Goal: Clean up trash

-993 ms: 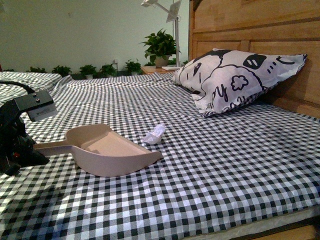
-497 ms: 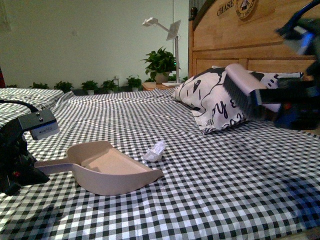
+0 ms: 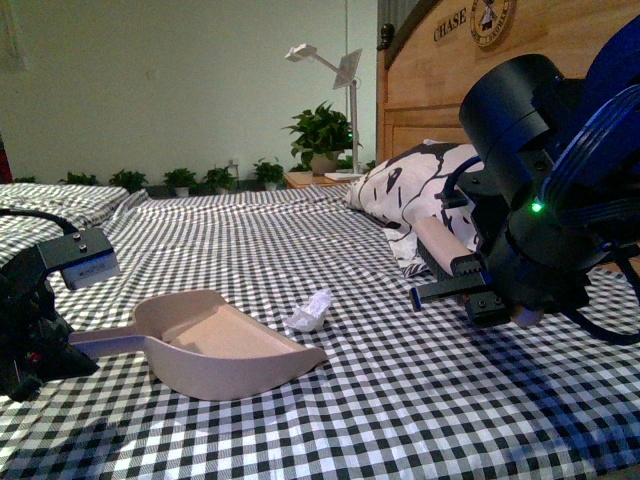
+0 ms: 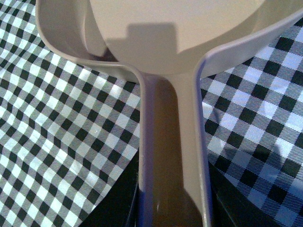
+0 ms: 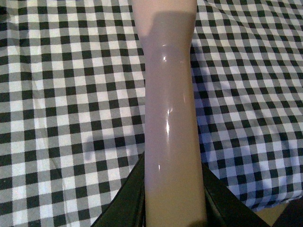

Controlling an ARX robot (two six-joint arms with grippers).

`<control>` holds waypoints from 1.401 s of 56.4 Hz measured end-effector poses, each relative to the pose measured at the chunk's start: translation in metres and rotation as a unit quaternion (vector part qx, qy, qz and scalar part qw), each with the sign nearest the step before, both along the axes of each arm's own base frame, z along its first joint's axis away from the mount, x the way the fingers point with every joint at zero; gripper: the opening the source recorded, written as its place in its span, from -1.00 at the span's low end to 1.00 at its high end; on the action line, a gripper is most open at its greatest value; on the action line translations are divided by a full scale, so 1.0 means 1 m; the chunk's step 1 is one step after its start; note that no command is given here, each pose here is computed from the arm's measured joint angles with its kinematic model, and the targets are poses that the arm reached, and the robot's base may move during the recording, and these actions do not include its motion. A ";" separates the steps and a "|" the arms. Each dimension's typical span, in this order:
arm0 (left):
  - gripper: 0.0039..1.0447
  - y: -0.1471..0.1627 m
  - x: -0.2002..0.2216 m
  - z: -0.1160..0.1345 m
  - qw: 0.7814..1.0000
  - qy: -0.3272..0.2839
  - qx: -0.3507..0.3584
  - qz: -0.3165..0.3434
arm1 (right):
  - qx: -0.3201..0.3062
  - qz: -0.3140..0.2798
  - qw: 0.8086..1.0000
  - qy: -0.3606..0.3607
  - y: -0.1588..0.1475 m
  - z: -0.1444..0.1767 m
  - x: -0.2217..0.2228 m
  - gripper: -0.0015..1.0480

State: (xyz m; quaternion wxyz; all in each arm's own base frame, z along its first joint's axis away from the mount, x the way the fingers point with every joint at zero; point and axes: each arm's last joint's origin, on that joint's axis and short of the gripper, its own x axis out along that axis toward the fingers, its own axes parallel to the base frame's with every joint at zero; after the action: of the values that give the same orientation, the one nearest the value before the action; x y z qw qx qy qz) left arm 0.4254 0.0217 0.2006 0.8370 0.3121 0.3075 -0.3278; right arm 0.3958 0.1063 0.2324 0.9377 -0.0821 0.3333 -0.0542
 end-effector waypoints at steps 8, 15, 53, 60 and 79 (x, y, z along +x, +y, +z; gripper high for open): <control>-0.48 0.000 0.000 0.000 1.000 0.000 0.000 0.000 | -0.013 -0.003 1.000 0.013 0.004 -0.010 0.009 -0.61; -0.48 0.000 0.000 0.000 1.000 0.000 0.000 0.000 | -0.019 0.003 0.999 0.027 0.012 -0.019 0.014 -0.61; -0.48 0.000 0.000 0.000 1.000 0.000 0.000 0.000 | -0.006 0.064 0.996 0.060 0.060 -0.029 0.014 -0.61; -0.48 0.000 0.000 0.000 1.000 0.000 0.000 0.000 | 0.002 0.074 0.995 0.065 0.068 -0.031 0.011 -0.61; -0.48 0.000 0.000 0.000 1.000 0.000 0.000 0.000 | 0.047 0.126 0.987 0.083 0.106 -0.034 -0.011 -0.61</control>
State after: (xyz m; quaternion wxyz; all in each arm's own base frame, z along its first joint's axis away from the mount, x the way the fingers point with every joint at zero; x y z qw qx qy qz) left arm 0.4254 0.0217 0.2006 0.8370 0.3121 0.3075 -0.3278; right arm 0.3850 0.2123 0.1980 0.9087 -0.0839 0.3996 0.0868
